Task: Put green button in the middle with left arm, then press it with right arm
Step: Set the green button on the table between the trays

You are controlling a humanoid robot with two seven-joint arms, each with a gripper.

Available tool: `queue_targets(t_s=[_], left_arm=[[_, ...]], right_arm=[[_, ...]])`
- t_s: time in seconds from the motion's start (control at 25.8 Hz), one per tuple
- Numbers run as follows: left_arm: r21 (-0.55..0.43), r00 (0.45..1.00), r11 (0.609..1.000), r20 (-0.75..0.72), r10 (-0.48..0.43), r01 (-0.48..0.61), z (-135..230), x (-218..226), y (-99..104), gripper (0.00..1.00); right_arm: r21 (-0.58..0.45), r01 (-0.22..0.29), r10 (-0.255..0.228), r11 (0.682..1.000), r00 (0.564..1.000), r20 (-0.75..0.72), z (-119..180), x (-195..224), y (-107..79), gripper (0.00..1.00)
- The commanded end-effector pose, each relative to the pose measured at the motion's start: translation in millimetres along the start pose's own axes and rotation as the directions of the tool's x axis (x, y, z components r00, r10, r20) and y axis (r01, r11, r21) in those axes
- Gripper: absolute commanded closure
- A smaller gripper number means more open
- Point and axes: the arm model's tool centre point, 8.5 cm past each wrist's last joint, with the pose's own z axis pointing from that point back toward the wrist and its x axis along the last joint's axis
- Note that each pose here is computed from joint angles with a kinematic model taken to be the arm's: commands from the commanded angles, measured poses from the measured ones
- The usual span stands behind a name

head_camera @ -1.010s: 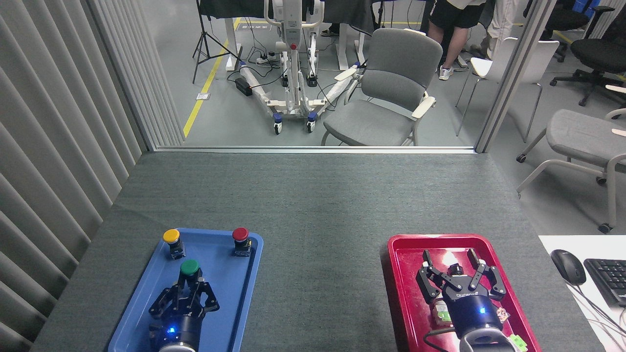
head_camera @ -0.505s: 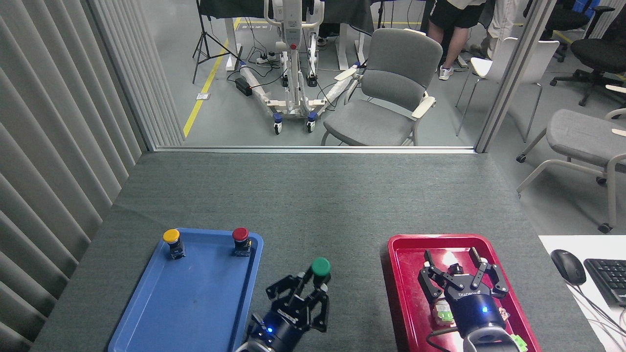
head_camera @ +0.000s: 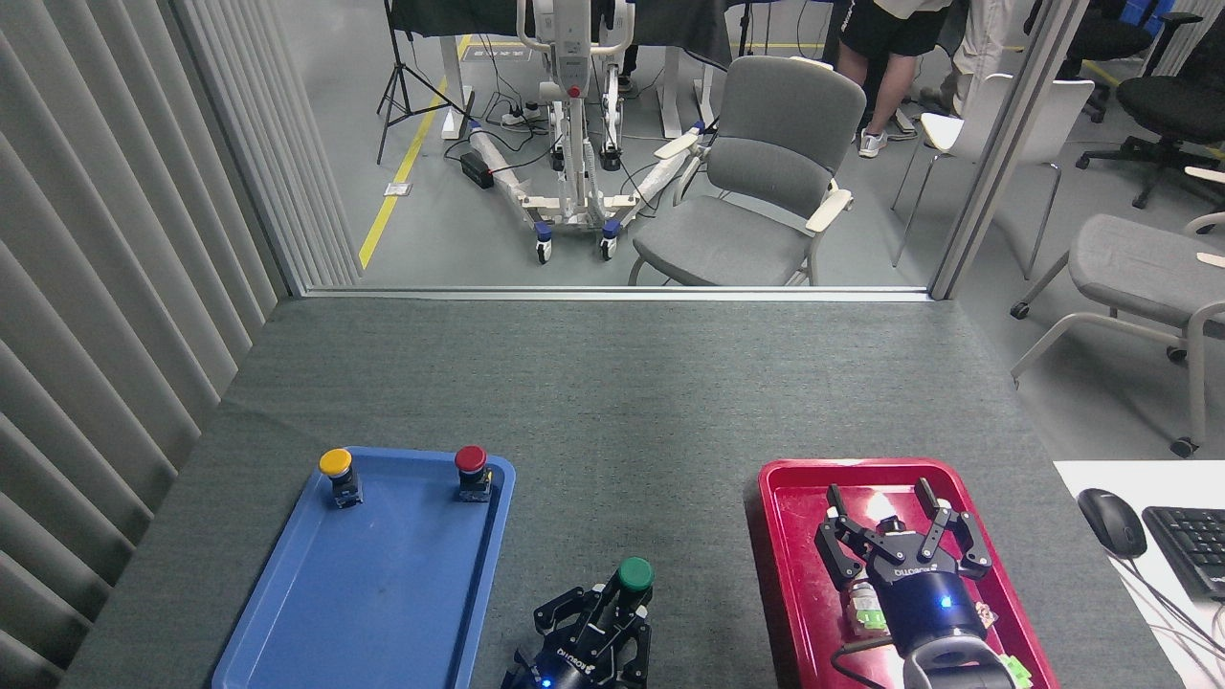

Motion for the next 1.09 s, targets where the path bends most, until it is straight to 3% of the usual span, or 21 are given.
queue_targets(t_s=[0.0, 0.16, 0.23, 0.35, 0.47, 0.66, 0.78, 0.93, 1.05], left_arm=[[0.005, 1.000, 1.000, -0.021, -0.001, 0.001, 0, -3, 4, 0.02], [0.079, 1.000, 0.997, -0.030, -0.005, 0.007, 5, -2, 26, 0.01], [0.133, 0.999, 0.991, -0.042, -0.012, 0.017, 12, -3, 43, 0.01], [0.175, 0.994, 0.984, -0.108, 0.005, 0.014, 35, -14, 59, 0.01], [0.226, 0.967, 0.972, -0.253, -0.012, 0.071, 81, -52, 79, 0.01], [0.196, 0.841, 0.962, -0.538, -0.055, 0.188, 167, -132, 91, 0.01], [0.144, 0.792, 0.975, -0.608, -0.048, 0.170, 189, -155, 73, 0.01], [0.117, 0.704, 0.977, -0.709, -0.045, 0.180, 225, -188, 75, 0.01], [0.069, 0.693, 0.990, -0.720, -0.036, 0.123, 223, -195, 73, 0.01]], right_arm=[[-0.006, 0.018, -0.018, 1.000, 0.999, 0.026, -1, 9, -0.2, 0.12], [-0.011, 0.017, -0.016, 1.000, 0.999, 0.037, -2, 22, 0.2, 0.27], [-0.012, 0.010, -0.010, 1.000, 0.999, 0.045, -2, 28, 1.3, 0.42], [-0.003, 0.013, -0.012, 1.000, 0.995, 0.095, -1, 46, 4.3, 0.74], [0.001, 0.022, -0.022, 1.000, 0.990, 0.136, 0, 65, 6.0, 1.00], [-0.009, 0.013, -0.010, 1.000, 0.966, 0.257, -3, 121, 0.4, 1.00], [-0.003, -0.008, 0.008, 1.000, 0.947, 0.320, -2, 148, 4.5, 1.00], [-0.004, -0.020, 0.020, 1.000, 0.919, 0.394, 4, 176, 5.2, 1.00], [0.009, -0.039, 0.032, 0.999, 0.915, 0.403, 5, 190, 13.0, 1.00]])
